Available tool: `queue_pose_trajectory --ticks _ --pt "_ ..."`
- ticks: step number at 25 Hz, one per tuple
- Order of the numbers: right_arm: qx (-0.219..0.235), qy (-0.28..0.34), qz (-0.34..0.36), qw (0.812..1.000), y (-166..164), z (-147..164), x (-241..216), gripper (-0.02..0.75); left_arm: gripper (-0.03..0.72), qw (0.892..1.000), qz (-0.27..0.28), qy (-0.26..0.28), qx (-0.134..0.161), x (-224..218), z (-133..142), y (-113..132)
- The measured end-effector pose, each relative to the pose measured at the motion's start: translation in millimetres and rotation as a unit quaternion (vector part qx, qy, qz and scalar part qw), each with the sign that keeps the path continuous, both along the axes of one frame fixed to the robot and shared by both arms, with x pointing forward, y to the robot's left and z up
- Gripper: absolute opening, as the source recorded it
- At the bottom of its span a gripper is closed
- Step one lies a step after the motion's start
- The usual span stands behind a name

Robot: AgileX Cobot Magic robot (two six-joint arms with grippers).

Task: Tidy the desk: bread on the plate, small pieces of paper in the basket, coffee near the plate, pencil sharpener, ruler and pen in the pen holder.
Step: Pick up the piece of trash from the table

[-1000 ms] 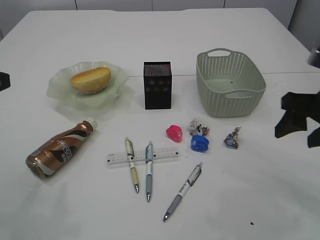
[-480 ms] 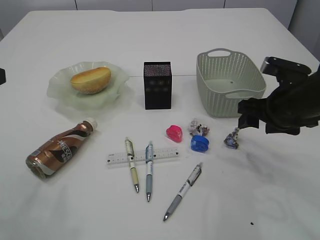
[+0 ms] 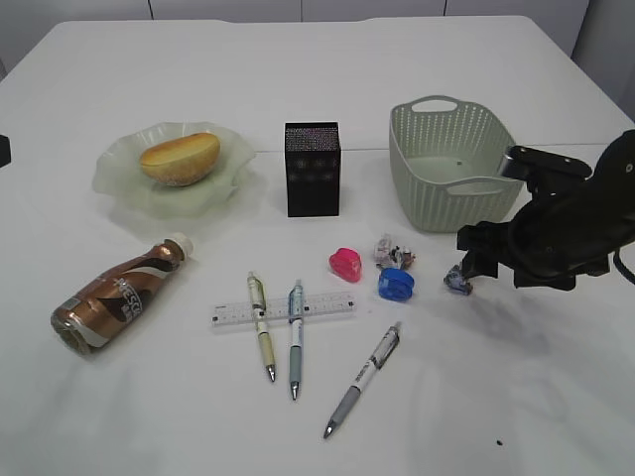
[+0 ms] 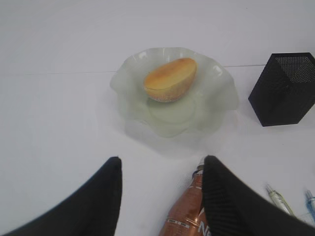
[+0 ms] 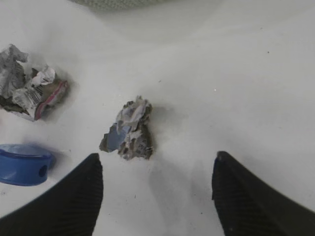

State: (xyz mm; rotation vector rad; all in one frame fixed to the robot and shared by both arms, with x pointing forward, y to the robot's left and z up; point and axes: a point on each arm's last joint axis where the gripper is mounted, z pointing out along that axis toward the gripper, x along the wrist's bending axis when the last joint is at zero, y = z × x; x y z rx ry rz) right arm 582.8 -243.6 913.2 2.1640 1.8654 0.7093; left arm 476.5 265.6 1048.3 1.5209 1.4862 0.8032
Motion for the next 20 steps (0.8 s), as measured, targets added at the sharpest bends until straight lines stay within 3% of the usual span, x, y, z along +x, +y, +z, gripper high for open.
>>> queue_pose_trajectory --ticks 5,12,16,20 --pt "-0.007 -0.031 -0.002 0.999 -1.5 4.9 4.2 0.54 0.38 1.0 0.0 0.0 0.0 0.0 0.0 0.0" --pt "-0.044 -0.164 -0.001 0.985 -6.3 28.5 -11.1 0.54 0.38 1.0 0.0 0.003 0.002 -0.3 -0.6 0.2" --pt "-0.068 -0.212 0.006 0.975 -8.1 17.7 -31.9 0.54 0.38 1.0 0.0 0.003 0.002 -0.3 -0.6 0.2" --pt "-0.095 -0.217 0.059 0.97 -5.6 5.7 -35.4 0.54 0.38 1.0 0.0 0.003 0.002 -0.3 -0.6 0.2"
